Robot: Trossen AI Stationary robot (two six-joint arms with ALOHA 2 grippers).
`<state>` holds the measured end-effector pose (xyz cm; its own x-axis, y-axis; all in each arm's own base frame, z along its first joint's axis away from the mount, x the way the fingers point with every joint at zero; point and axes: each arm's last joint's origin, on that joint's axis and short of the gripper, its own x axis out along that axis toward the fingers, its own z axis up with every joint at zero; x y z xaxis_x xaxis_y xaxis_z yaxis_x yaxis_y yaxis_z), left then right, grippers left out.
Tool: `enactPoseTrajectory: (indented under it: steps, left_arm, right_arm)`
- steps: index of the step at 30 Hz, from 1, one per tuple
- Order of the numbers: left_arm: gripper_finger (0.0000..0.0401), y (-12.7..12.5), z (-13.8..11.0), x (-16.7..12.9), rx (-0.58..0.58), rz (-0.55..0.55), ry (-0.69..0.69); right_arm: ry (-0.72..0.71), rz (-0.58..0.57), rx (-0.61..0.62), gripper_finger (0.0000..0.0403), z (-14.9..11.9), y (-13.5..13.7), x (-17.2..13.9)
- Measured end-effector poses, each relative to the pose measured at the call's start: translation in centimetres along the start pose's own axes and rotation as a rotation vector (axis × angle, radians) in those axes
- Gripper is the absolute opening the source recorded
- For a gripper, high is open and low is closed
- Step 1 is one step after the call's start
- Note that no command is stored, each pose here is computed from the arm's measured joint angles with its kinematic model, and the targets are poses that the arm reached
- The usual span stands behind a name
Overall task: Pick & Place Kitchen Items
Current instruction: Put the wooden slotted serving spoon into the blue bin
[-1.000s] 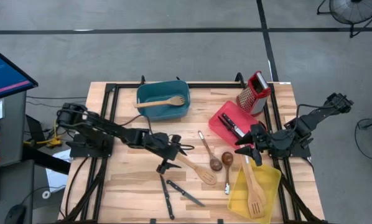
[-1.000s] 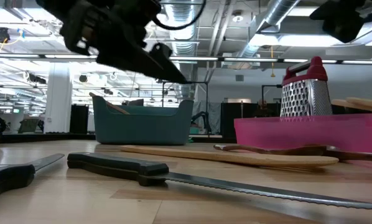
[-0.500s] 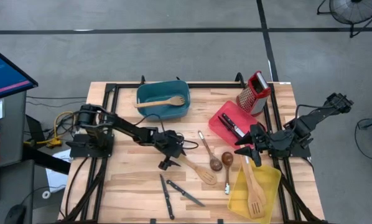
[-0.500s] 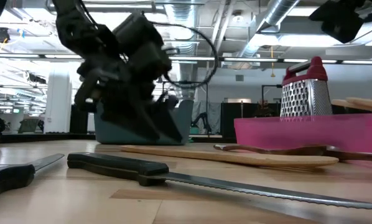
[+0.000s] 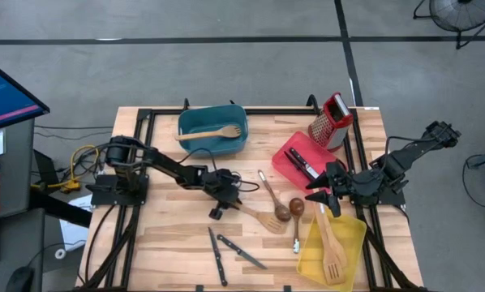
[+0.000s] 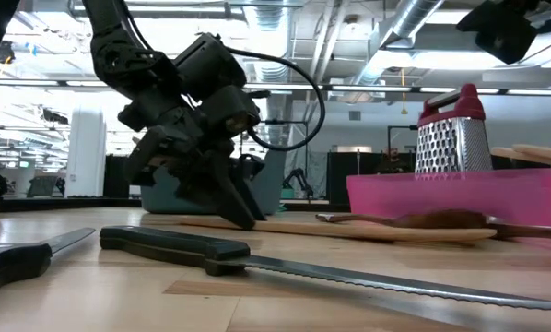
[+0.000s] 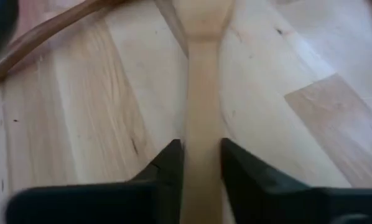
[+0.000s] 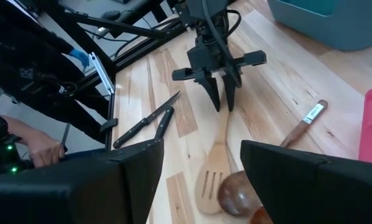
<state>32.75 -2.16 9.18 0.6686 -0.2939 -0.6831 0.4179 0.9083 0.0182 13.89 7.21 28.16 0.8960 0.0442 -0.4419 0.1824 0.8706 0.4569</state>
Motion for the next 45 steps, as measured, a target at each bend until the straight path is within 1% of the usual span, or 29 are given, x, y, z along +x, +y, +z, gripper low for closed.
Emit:
enactPoseTrajectory:
  steps: [2, 8, 12, 13, 18, 19, 21, 23, 25, 28, 30, 33, 36, 38, 41, 45]
  left_arm:
    - [0.0035, -0.1, -0.2, 0.0, 0.002, 0.004, 0.007]
    - [0.0035, -0.4, -0.6, -0.1, -0.051, 0.0, 0.019]
    - [0.0035, -0.9, -0.1, -1.1, -0.05, -0.006, 0.017]
    - [0.0035, -1.1, -0.1, -1.6, -0.053, -0.01, 0.022]
    - [0.0006, -1.7, 1.9, -5.3, -0.064, 0.004, -0.059]
    - [0.0001, -1.8, 2.5, -6.2, -0.071, 0.004, -0.086]
    - [0.0003, -2.0, 3.5, -7.9, -0.087, -0.024, -0.158]
    - [0.0003, -2.3, 4.5, -9.7, -0.088, -0.027, -0.228]
    - [0.0003, -2.5, 5.2, -11.2, -0.081, -0.012, -0.285]
    - [0.0001, -2.7, 5.1, -12.5, -0.065, 0.052, -0.319]
    - [0.0008, -2.8, 4.3, -12.5, -0.042, 0.09, -0.296]
    - [0.0033, -3.1, 2.6, -12.0, -0.016, 0.094, -0.248]
    - [0.007, -3.7, 0.2, -11.2, -0.052, 0.071, -0.169]
    - [0.0098, -4.2, -0.9, -10.8, -0.061, 0.06, -0.145]
    - [0.014, -4.8, -1.8, -10.5, -0.044, 0.08, -0.167]
    - [0.019, -5.5, -2.8, -10.3, -0.012, 0.137, -0.133]
  right_arm:
    - [-0.006, 0.006, 0.003, 0.0223, 0.1, 0.1, 0.0]
    - [-0.015, 0.015, 0.009, 0.0213, 0.2, 0.2, 0.0]
    - [-0.026, 0.026, 0.016, 0.0205, 0.3, 0.3, 0.0]
    - [-0.029, 0.029, 0.018, 0.0204, 0.3, 0.3, 0.0]
    - [-0.033, 0.032, 0.013, 0.0197, 0.3, 0.3, 0.0]
    - [-0.036, 0.035, 0.009, 0.0196, 0.4, 0.4, 0.0]
    - [-0.044, 0.039, 0.002, 0.0196, 0.4, 0.4, 0.0]
    - [-0.065, 0.035, -0.009, 0.0196, 0.6, 0.5, 0.0]
    - [-0.076, 0.039, -0.024, 0.0197, 0.7, 0.6, 0.1]
    - [-0.073, 0.037, -0.034, 0.0196, 0.6, 0.6, 0.1]
    - [-0.071, 0.034, -0.035, 0.0195, 0.6, 0.7, 0.2]
    - [-0.058, 0.023, -0.044, 0.0194, 0.4, 0.7, 0.6]
    - [-0.043, 0.01, -0.054, 0.0195, 0.2, 0.8, 1.1]
    - [-0.029, -0.004, -0.064, 0.0198, 0.0, 0.9, 1.5]
    - [-0.014, -0.018, -0.078, 0.0201, -0.3, 1.0, 2.0]
    - [0.002, -0.033, -0.089, 0.0204, -0.6, 1.1, 2.5]
